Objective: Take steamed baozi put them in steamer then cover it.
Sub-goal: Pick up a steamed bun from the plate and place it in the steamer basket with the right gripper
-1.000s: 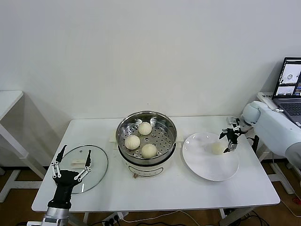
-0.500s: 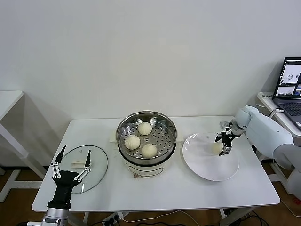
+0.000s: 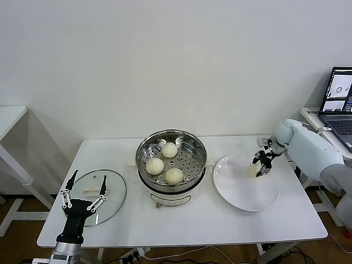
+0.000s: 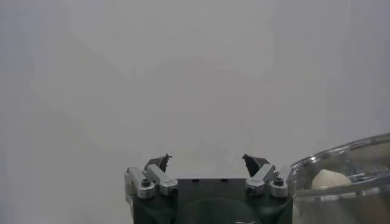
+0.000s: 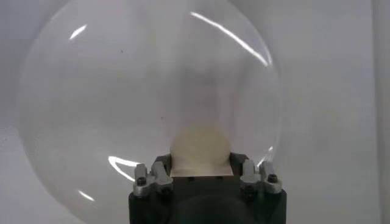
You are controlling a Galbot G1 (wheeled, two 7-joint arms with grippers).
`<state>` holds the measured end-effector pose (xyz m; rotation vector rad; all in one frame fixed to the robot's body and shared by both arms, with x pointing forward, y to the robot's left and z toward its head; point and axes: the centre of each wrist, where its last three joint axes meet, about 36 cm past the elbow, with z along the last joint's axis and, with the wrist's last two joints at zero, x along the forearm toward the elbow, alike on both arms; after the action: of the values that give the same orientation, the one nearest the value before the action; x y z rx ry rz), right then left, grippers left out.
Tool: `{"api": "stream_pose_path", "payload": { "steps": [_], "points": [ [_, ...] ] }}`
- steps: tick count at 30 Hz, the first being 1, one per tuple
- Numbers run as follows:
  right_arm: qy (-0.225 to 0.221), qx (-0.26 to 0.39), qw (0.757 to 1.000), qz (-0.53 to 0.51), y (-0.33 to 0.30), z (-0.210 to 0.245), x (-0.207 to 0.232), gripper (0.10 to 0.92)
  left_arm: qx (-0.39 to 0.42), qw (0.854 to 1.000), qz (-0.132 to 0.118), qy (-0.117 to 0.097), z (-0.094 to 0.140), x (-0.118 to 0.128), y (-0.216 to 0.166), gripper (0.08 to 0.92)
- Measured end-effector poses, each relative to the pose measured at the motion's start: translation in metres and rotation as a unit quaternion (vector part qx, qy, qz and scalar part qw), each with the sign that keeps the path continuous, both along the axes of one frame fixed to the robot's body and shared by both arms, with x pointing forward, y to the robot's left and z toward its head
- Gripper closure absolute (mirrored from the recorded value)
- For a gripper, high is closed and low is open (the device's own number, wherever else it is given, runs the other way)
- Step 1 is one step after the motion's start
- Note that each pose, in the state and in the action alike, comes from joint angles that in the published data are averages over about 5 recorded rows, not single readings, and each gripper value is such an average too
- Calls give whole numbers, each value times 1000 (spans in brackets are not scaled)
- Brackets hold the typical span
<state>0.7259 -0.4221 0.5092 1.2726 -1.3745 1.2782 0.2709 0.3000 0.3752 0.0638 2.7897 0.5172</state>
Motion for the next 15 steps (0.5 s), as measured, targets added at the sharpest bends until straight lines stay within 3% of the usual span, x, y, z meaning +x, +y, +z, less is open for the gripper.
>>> {"api": "stream_pose_path", "payload": {
  "steps": [6,15],
  "points": [
    [3,12,999,44,41,74,16,354,0,1000,-3,-1,1,1,-1,177],
    [5,47,990,135,150,185,16,344,2,1000,-8,-2,2,1,-5,177]
  ]
}}
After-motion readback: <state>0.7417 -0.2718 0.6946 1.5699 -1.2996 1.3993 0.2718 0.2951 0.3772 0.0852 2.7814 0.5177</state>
